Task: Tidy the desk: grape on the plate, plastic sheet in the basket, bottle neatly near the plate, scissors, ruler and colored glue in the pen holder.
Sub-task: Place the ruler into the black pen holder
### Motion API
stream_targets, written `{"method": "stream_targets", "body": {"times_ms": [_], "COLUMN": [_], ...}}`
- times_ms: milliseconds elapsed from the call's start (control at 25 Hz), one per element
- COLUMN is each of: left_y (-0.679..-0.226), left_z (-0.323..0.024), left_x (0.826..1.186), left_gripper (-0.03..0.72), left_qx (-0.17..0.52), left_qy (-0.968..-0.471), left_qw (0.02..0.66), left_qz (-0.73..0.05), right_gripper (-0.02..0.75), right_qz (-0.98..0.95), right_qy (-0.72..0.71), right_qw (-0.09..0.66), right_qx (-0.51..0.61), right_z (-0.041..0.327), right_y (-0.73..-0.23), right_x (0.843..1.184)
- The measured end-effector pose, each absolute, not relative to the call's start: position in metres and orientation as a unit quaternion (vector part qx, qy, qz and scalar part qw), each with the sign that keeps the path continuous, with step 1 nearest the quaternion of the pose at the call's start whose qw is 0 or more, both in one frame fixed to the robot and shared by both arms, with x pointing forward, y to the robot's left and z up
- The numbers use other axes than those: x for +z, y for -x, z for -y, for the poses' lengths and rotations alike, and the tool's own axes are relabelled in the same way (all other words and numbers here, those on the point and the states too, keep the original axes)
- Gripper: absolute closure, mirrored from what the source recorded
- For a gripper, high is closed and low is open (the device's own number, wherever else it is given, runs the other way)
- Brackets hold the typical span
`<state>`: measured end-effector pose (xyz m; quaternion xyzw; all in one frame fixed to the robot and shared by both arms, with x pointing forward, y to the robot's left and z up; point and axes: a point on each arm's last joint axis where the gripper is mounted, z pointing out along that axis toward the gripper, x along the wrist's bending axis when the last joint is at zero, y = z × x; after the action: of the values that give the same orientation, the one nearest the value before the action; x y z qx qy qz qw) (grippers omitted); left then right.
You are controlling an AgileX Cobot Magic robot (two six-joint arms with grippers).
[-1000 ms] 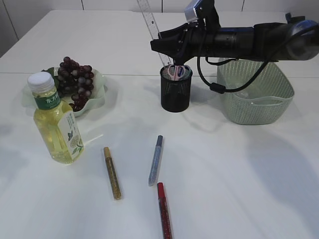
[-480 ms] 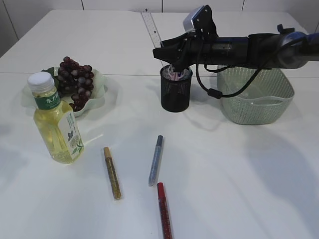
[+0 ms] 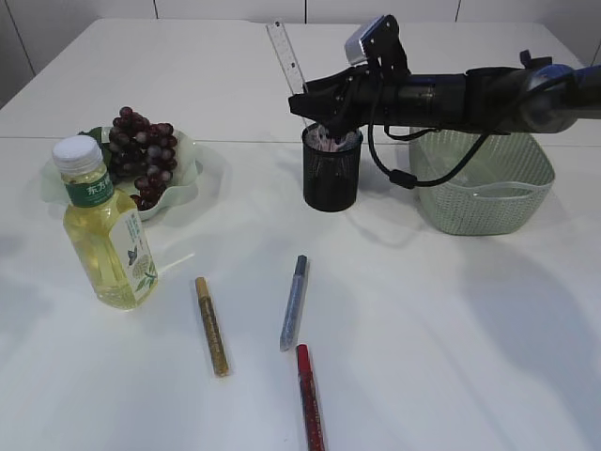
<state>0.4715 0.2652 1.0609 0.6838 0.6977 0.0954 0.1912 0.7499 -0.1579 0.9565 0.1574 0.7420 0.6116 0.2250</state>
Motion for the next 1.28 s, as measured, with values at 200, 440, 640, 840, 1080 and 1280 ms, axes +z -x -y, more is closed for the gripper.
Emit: {"method": "stream_targets", "body": {"times_ms": [200,440,640,840,1080,1280], "left_y": [-0.4715,-0.4713,-0.4713,-0.4711,-0.4711,-0.4711], "left_z": [-0.2652,-0.2652,-0.2652,-0.2652,-0.2652,-0.2652], "left_x": [1.0608,1.0608,1.0608,1.0607,1.0607,1.0607], "left_gripper": [0.253,0.253,0.253,0.253,0.253,0.253], "left_qx": [0.095,0.095,0.095,0.094,0.094,0.094], "left_qy": [-0.684,-0.684,-0.684,-0.684,-0.684,-0.684], "left_qw": [0.191,0.19,0.19,0.189,0.189,0.189], "left_qz": [-0.698,-0.698,-0.698,-0.698,-0.698,-0.698], "right_gripper": [0.446,0.44,0.437,0.43,0.419,0.407], "right_qz": [-0.743,-0.742,-0.741,-0.741,-0.739,-0.739], "right_qy": [-0.166,-0.171,-0.182,-0.186,-0.197,-0.202], "right_qw": [0.218,0.217,0.214,0.213,0.208,0.209], "right_qx": [0.611,0.611,0.61,0.609,0.61,0.607], "right_z": [0.158,0.1583,0.1588,0.1591,0.1594,0.16], "right_y": [-0.7505,-0.751,-0.7517,-0.752,-0.7524,-0.7531], "right_x": [0.9518,0.9517,0.9512,0.951,0.9507,0.9502]}}
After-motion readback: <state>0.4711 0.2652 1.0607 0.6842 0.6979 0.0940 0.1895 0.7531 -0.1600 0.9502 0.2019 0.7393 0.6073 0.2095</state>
